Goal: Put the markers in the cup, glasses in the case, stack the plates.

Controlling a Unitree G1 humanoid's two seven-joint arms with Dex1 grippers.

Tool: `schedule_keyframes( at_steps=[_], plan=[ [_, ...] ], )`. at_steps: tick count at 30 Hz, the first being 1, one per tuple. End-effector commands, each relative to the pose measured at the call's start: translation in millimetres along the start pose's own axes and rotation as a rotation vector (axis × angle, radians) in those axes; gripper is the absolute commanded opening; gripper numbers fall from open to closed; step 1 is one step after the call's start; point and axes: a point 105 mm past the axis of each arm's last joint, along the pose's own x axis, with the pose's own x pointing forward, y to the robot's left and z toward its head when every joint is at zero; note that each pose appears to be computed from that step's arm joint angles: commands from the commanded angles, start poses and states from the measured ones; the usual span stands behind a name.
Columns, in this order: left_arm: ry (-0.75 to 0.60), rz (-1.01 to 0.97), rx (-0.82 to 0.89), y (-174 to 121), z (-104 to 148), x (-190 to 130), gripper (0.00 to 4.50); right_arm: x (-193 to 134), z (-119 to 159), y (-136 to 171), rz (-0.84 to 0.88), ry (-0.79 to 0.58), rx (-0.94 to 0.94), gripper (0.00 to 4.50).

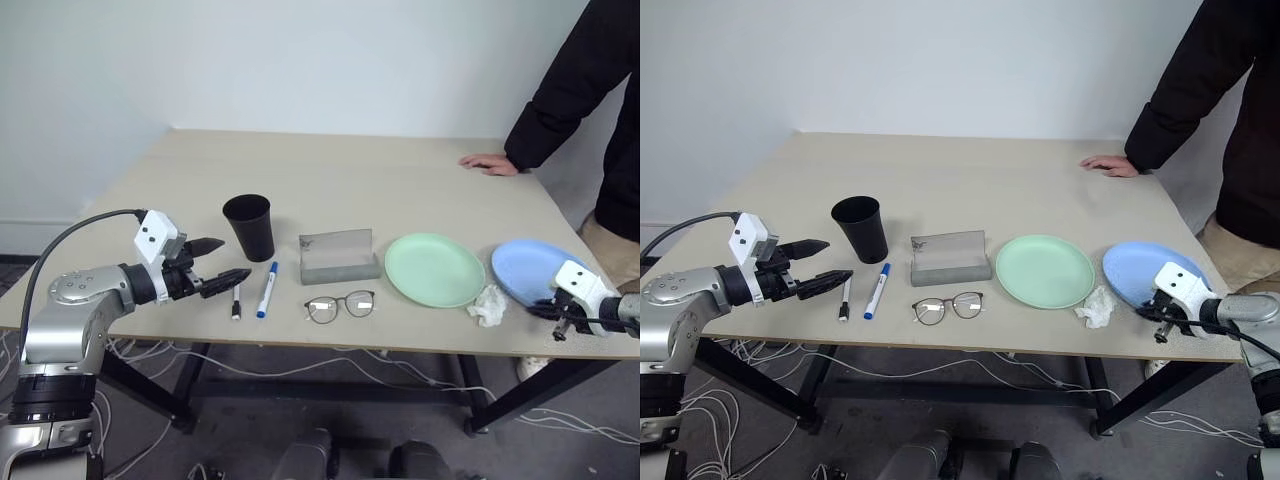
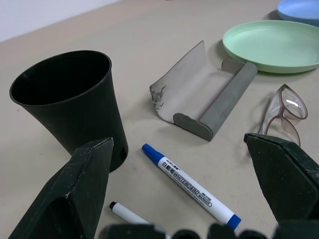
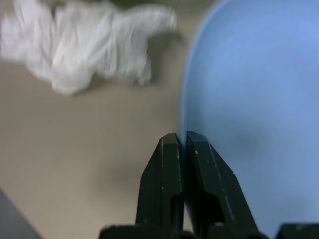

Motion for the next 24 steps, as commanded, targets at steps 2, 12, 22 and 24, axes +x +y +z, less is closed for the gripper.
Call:
schedule_keyframes(
  at_steps=[2, 12, 22, 24],
  plan=[
    [-0.044, 0.010, 0.043, 0, 15, -3, 4.50, -7, 1, -6, -0.014, 0.007, -0.021, 0.03],
    [-0.048, 0.010, 0.043, 1, 17, -2, 4.50, -10, 56, -8, -0.012, -0.103, -0.186, 0.03],
    [-0.051, 0.016, 0.041, 0, 18, -2, 4.50, 6, 126, 30, 0.115, -0.223, -0.425, 0.03],
    [-0.051, 0.020, 0.039, 0, 17, -3, 4.50, 13, 134, 43, 0.167, -0.241, -0.458, 0.03]
  ],
)
